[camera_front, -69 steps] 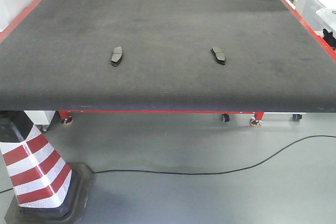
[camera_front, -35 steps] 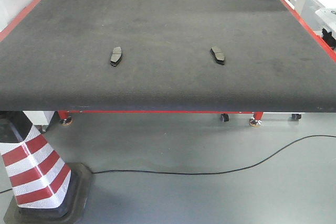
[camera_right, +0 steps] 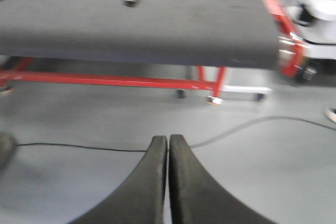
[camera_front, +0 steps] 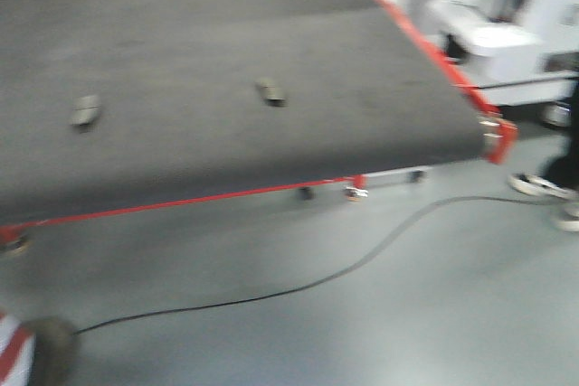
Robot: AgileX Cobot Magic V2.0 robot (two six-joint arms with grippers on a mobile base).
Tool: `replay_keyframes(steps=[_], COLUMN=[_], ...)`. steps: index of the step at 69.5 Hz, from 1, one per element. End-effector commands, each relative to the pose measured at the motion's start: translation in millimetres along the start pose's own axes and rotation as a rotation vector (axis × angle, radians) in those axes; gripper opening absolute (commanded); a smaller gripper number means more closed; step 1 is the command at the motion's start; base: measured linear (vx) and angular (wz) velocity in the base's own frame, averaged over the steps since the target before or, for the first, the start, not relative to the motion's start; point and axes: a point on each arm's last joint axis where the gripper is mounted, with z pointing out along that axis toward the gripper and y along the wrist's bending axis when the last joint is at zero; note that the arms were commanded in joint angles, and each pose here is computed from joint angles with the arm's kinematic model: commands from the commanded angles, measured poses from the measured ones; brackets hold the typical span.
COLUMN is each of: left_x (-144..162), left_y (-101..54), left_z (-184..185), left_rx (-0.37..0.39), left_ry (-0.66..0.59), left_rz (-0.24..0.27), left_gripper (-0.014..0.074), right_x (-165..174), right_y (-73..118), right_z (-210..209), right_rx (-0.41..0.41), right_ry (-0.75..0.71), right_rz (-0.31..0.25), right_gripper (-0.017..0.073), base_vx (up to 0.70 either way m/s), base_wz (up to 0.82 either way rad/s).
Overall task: Move and align brake pads A on conveyor
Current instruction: 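Turn the base away from the conveyor toward the aisle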
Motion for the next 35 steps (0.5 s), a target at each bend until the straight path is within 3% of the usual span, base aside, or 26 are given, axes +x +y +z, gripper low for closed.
replay_keyframes(steps=[1,35], left_x=[-13.3,-13.3], left_y=[-2.6,-2.6], left_z=[-2.6,-2.6], left_rx=[0.024,0.024], left_ry=[-0.082,-0.082], left_rz=[0.000,0.000], left_gripper=[-0.0006,-0.0006], right_x=[-13.6,-13.6], right_y=[-1.4,-1.4], right_z=[-2.9,-2.9], right_rx=[0.014,0.014], right_ry=[-0.085,-0.085], right_rz=[-0.006,-0.006], right_gripper=[-0.0007,-0.0007], base_vx=[0.00,0.03], base_wz=[-0.83,-0.79])
